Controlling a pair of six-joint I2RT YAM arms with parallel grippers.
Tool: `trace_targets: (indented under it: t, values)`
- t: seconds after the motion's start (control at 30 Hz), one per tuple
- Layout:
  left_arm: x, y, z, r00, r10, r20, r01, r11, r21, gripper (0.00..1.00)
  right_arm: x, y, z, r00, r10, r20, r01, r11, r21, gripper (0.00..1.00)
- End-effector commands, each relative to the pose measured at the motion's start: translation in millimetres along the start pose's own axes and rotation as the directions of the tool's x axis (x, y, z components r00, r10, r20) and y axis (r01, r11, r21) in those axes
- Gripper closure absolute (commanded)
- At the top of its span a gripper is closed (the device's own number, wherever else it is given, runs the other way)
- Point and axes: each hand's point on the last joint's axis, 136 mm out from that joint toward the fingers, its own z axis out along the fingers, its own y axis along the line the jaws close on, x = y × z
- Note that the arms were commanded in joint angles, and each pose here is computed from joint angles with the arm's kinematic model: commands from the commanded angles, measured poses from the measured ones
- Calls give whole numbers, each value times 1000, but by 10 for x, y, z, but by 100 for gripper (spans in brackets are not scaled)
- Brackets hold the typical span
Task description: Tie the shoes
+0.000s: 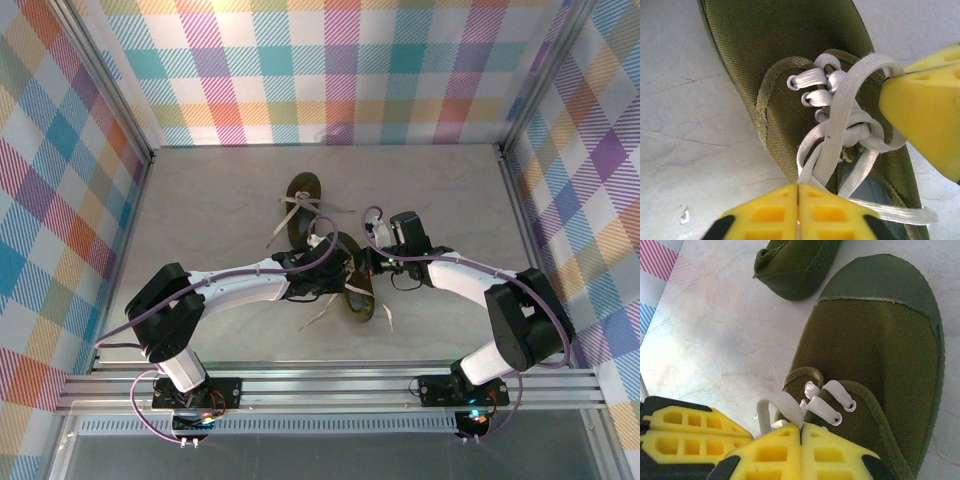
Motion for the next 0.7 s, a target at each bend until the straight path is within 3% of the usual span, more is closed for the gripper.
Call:
trace_targets:
  t: [0.0,0.37,0.67]
  values:
    - [-14,-17,-86,1000,10,16,-11,1000,16,99,-22,57,-12,999,-40,18,40,999,-17,100]
    - [9,49,-130,999,49,16,-49,999,-3,100,35,109,-81,948,-317,-5,316,944,98,100]
    - [69,70,-164,987,160,-15,-160,987,18,100,19,-65,-82,955,-295,-32,296,934,200,100]
